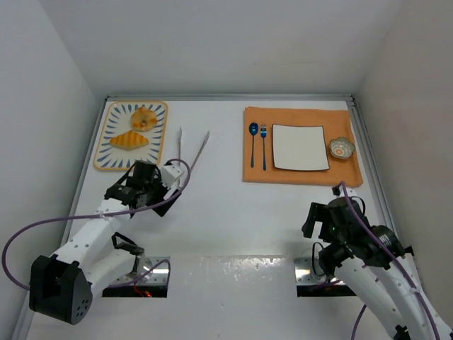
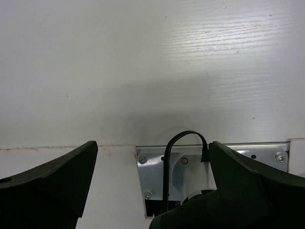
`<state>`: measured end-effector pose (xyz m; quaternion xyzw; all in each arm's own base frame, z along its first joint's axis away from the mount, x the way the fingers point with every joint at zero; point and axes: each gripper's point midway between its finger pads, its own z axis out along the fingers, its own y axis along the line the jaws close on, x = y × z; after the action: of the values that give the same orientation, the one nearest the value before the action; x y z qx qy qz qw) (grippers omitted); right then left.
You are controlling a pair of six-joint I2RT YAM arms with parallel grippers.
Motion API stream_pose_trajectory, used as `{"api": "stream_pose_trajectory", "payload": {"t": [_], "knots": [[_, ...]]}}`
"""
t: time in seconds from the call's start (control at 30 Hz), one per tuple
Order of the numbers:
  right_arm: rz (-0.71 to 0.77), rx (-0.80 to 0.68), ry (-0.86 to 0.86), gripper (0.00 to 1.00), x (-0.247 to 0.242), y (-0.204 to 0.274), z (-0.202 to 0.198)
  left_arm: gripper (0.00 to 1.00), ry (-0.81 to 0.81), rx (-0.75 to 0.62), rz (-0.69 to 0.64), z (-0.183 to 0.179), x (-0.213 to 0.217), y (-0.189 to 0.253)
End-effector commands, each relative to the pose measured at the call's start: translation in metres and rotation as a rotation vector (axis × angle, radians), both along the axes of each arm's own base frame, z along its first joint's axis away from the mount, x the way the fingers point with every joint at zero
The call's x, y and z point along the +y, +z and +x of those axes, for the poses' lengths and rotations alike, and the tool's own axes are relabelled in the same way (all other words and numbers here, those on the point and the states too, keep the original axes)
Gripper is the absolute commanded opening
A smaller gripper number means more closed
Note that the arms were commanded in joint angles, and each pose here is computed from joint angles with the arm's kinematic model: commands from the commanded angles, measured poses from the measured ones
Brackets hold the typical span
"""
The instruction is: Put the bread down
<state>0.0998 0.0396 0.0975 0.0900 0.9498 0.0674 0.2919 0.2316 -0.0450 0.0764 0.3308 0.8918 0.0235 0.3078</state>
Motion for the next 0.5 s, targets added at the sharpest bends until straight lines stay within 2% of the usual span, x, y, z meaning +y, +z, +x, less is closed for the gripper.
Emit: {"api": "stream_pose_trajectory", "payload": {"t": [0.0, 0.03, 0.07, 0.1, 0.17, 0.27, 0.33, 0.37, 0.47], "knots": [[-0.059, 0.112, -0.017, 1.0, -0.015, -0.013, -0.027, 1.0, 0.022, -0.177, -0.07, 0.034, -0.011, 0.064], [-0.063, 0.114, -0.012, 1.0, -0.015, -0.013, -0.027, 1.0, 0.038, -0.213, -0.096, 0.041, -0.013, 0.081], [-0.062, 0.117, -0.013, 1.0, -0.015, -0.013, -0.027, 1.0, 0.061, -0.289, -0.129, 0.053, -0.016, 0.115], [-0.066, 0.121, -0.008, 1.0, -0.015, -0.013, -0.027, 1.0, 0.109, -0.277, -0.176, 0.058, -0.02, 0.122], [-0.071, 0.135, -0.008, 1.0, -0.015, -0.014, -0.028, 1.0, 0.107, -0.287, -0.264, 0.063, -0.036, 0.152], [-0.083, 0.159, -0.009, 1.0, -0.016, -0.015, -0.029, 1.0, 0.121, -0.242, -0.389, 0.073, -0.063, 0.166], [-0.092, 0.172, -0.002, 1.0, -0.016, -0.015, -0.029, 1.0, 0.141, -0.207, -0.394, 0.078, -0.074, 0.16], [-0.095, 0.181, -0.005, 1.0, -0.016, -0.016, -0.03, 1.0, 0.177, -0.171, -0.338, 0.087, -0.071, 0.141], [-0.102, 0.189, -0.025, 1.0, -0.017, -0.015, -0.03, 1.0, 0.223, -0.128, -0.268, 0.099, -0.075, 0.122]]}}
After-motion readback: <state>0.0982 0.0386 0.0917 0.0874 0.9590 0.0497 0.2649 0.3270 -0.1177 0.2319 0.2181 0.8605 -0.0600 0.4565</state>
